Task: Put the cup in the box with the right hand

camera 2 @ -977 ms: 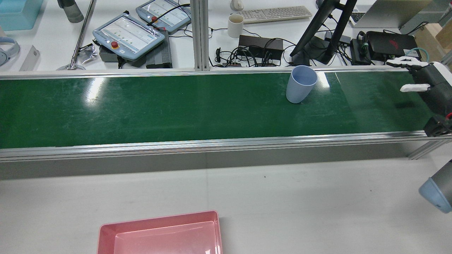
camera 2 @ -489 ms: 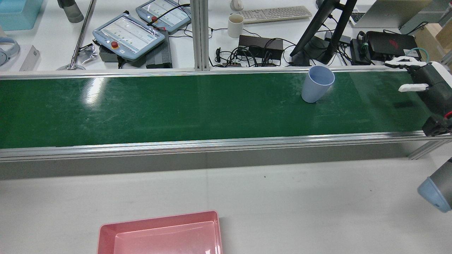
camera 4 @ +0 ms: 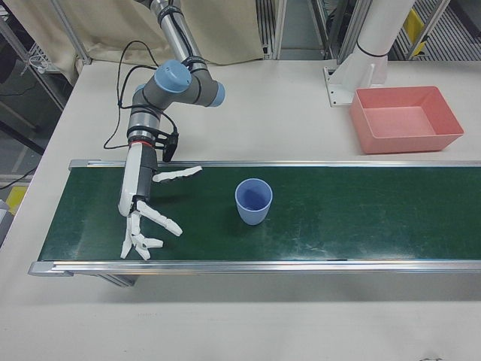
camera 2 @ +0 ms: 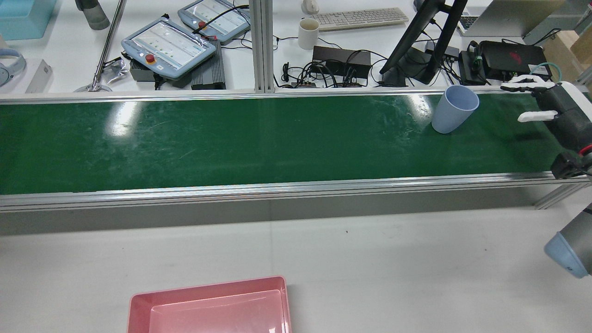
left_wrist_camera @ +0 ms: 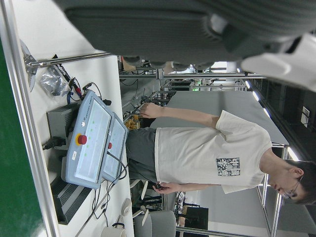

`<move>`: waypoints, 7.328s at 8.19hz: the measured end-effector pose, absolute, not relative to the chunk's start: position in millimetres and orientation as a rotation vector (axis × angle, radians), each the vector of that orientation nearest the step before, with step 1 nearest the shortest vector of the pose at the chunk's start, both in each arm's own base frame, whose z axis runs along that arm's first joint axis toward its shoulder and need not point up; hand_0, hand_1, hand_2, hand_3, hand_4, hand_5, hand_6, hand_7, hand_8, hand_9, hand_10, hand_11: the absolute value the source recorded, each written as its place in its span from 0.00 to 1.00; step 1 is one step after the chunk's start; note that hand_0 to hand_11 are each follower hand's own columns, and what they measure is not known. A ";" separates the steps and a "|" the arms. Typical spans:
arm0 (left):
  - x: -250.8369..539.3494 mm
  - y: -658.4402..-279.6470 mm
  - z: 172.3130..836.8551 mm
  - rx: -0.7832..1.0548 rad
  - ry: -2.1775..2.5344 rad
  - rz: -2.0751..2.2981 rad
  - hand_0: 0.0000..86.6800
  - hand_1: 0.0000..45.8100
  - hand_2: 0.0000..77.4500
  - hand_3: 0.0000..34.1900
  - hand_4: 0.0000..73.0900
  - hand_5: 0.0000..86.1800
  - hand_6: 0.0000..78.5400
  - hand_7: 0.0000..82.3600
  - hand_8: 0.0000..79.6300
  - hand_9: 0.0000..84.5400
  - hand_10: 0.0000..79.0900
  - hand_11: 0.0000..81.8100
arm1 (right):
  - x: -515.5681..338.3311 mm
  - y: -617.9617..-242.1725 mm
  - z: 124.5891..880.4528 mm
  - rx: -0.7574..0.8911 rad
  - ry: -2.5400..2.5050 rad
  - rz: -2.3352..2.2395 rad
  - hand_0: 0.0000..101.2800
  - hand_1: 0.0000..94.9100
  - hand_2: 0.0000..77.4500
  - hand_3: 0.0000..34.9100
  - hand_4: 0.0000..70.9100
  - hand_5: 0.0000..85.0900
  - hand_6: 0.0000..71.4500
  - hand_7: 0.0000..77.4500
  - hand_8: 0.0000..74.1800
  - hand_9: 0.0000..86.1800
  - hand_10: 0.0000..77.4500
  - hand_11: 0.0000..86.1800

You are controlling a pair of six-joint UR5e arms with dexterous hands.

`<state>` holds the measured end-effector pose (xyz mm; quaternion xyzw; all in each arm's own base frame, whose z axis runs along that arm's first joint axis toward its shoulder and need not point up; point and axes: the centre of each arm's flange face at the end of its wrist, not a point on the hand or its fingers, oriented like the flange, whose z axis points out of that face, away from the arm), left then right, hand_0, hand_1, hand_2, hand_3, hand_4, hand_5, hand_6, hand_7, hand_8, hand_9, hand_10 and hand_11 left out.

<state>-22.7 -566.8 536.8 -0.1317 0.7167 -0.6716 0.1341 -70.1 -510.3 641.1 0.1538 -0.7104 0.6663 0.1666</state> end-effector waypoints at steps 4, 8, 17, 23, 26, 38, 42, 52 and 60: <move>-23.0 -566.7 536.3 -0.381 2.079 -1.946 0.00 0.01 0.01 0.00 0.00 0.00 0.00 0.00 0.00 0.00 0.00 0.00 | -77.4 -513.3 642.5 0.463 -2.010 1.902 0.42 0.01 0.01 0.00 0.52 0.02 0.13 0.59 0.12 0.22 0.01 0.03; -23.1 -566.7 536.4 -0.381 2.078 -1.946 0.00 0.01 0.01 0.00 0.00 0.00 0.00 0.00 0.00 0.00 0.00 0.00 | -82.5 -520.7 633.7 0.464 -2.000 1.906 0.42 0.00 0.01 0.00 0.52 0.01 0.13 0.58 0.12 0.22 0.01 0.02; -22.8 -566.8 536.8 -0.382 2.078 -1.947 0.00 0.01 0.01 0.00 0.00 0.00 0.00 0.00 0.00 0.00 0.00 0.00 | -60.4 -511.2 627.0 0.517 -1.960 1.954 0.46 0.05 0.11 0.00 0.72 0.00 0.23 0.91 0.22 0.39 0.08 0.09; -22.8 -566.8 536.7 -0.382 2.078 -1.947 0.00 0.01 0.01 0.00 0.00 0.00 0.00 0.00 0.00 0.00 0.00 0.00 | -57.6 -454.8 385.9 0.523 -2.224 1.712 0.47 0.05 0.21 0.00 0.72 0.00 0.22 0.90 0.21 0.40 0.11 0.13; -22.6 -566.5 536.0 -0.382 2.077 -1.946 0.00 0.01 0.01 0.00 0.00 0.00 0.00 0.00 0.00 0.00 0.00 0.00 | -149.6 -394.4 281.6 0.415 -2.340 1.552 0.47 0.05 0.21 0.00 0.71 0.01 0.24 0.90 0.24 0.42 0.11 0.13; -22.9 -566.6 536.1 -0.381 2.078 -1.946 0.00 0.01 0.01 0.00 0.00 0.00 0.00 0.00 0.00 0.00 0.00 0.00 | -497.2 -203.9 264.1 0.207 -2.328 1.407 0.38 0.04 0.23 0.00 0.71 0.01 0.06 0.74 0.08 0.13 0.01 0.01; -22.3 -566.8 536.7 -0.382 2.077 -1.946 0.00 0.01 0.01 0.00 0.00 0.00 0.00 0.00 0.00 0.00 0.00 0.00 | -501.6 -202.4 265.2 0.203 -2.328 1.408 0.00 0.13 0.08 0.00 0.48 0.01 0.02 0.20 0.03 0.06 0.01 0.01; -23.0 -566.8 536.8 -0.381 2.078 -1.947 0.00 0.01 0.01 0.00 0.00 0.00 0.00 0.00 0.00 0.00 0.00 0.00 | -237.9 -371.8 343.7 0.266 -2.367 1.568 0.34 0.01 0.01 0.02 0.55 0.01 0.06 0.31 0.01 0.11 0.01 0.01; -23.1 -566.7 536.2 -0.381 2.079 -1.946 0.00 0.01 0.01 0.00 0.00 0.00 0.00 0.00 0.00 0.00 0.00 0.00 | 52.3 -464.8 628.0 0.300 -2.133 2.015 0.36 0.01 0.01 0.01 0.65 0.01 0.10 0.44 0.12 0.18 0.04 0.06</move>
